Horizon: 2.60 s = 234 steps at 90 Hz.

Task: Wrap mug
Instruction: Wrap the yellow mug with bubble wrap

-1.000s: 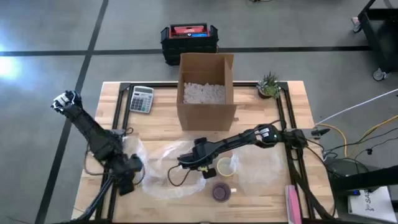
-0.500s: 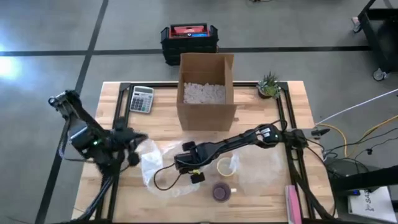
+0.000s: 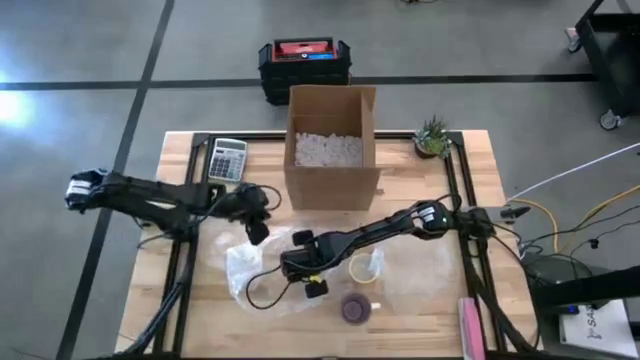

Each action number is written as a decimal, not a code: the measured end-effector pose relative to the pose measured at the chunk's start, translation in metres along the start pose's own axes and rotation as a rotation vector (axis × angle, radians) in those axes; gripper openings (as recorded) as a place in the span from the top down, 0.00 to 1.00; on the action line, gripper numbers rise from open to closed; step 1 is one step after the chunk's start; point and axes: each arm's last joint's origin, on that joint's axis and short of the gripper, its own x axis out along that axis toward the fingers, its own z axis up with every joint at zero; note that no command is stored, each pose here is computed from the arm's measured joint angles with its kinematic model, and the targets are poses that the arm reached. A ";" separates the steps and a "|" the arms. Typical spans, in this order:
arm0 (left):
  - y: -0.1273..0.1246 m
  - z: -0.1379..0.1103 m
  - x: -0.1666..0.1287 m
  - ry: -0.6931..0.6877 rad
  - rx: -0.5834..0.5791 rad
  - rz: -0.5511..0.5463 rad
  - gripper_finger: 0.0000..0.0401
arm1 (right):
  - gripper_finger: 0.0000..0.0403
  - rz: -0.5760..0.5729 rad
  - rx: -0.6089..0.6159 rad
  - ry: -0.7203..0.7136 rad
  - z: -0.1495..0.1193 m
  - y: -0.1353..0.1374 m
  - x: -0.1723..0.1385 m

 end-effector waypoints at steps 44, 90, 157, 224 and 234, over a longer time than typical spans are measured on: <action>-0.072 -0.054 -0.044 0.463 0.037 -0.132 0.95 | 1.00 0.004 -0.011 0.110 -0.016 -0.003 0.008; -0.129 -0.147 -0.067 0.483 -0.201 -0.122 0.95 | 1.00 -0.049 0.041 0.309 -0.035 -0.005 0.002; -0.181 -0.107 -0.114 0.088 -0.114 0.079 0.95 | 1.00 -0.053 0.092 0.230 -0.027 -0.021 -0.055; -0.059 -0.135 0.009 0.030 -0.263 0.308 0.95 | 0.69 0.016 0.234 0.224 -0.054 -0.025 -0.009; -0.065 -0.128 0.000 0.019 -0.266 0.238 0.95 | 0.60 0.019 0.203 0.184 -0.041 -0.029 -0.027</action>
